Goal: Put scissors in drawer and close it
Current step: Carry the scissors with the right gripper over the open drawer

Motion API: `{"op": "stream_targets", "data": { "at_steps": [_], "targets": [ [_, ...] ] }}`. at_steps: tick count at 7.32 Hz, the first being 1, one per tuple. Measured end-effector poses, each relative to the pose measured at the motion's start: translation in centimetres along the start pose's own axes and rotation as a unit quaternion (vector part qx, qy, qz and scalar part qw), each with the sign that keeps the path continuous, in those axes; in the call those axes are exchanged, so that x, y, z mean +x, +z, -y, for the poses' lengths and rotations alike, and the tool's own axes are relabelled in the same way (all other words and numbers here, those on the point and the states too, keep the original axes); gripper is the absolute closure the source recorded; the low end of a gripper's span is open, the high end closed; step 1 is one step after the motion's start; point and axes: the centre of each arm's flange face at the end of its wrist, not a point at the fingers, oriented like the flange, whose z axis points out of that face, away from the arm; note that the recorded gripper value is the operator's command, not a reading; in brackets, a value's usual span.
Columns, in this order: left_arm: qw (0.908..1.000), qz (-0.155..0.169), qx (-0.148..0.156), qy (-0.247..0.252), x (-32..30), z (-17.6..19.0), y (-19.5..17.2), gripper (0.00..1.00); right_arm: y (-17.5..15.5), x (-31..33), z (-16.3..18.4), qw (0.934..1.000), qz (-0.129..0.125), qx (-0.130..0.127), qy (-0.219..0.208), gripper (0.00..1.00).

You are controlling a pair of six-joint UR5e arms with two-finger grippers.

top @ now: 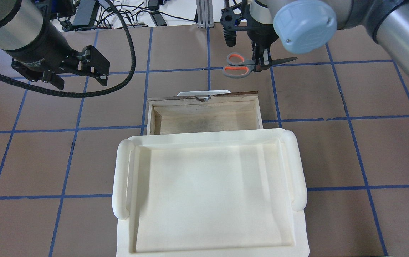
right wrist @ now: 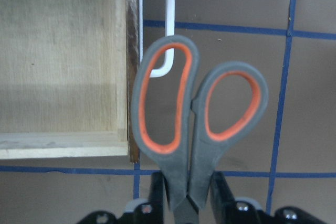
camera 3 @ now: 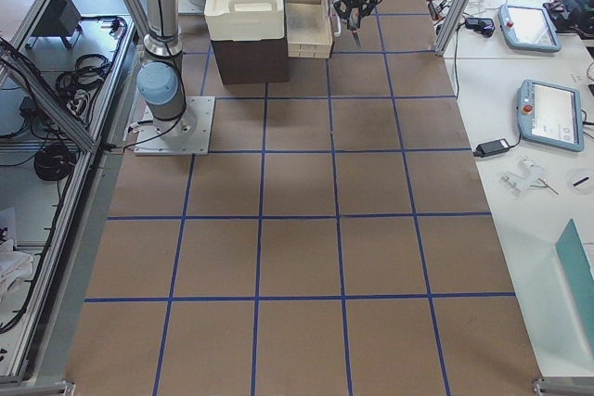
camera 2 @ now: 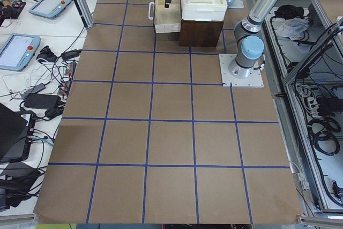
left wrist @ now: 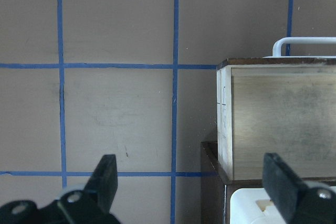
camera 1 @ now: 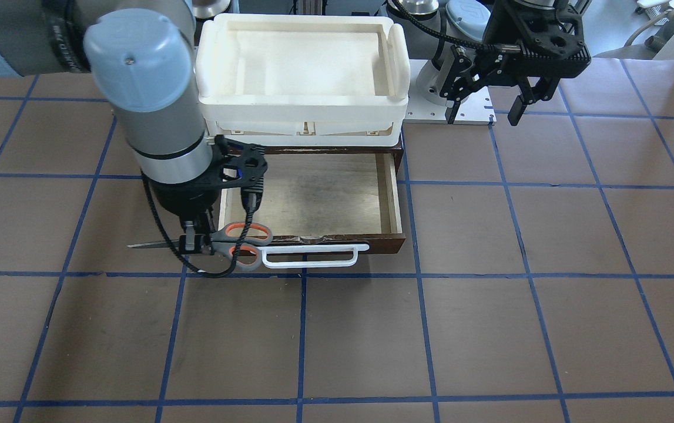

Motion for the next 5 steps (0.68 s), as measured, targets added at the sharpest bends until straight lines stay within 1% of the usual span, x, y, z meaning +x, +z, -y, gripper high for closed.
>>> {"op": "stream_targets", "data": {
  "at_steps": [1,2,4,5],
  "targets": [
    [1.0,0.0,0.0,0.0,0.0,0.0,0.0,0.0,0.0,-1.2,3.0,0.9999,0.003,0.006,-0.014,1.0],
    [1.0,0.0,0.0,0.0,0.0,-0.1,0.0,0.0,0.1,-2.2,5.2,0.9995,0.006,0.012,-0.029,1.0],
    [1.0,0.0,0.001,0.0,0.0,-0.1,-0.1,0.0,0.7,-4.0,8.3,0.9982,0.016,0.024,-0.053,1.0],
    [1.0,0.0,0.001,-0.001,0.0,-0.1,-0.1,0.0,1.4,-4.7,9.3,0.9974,0.024,0.029,-0.061,1.0]
  ]
}}
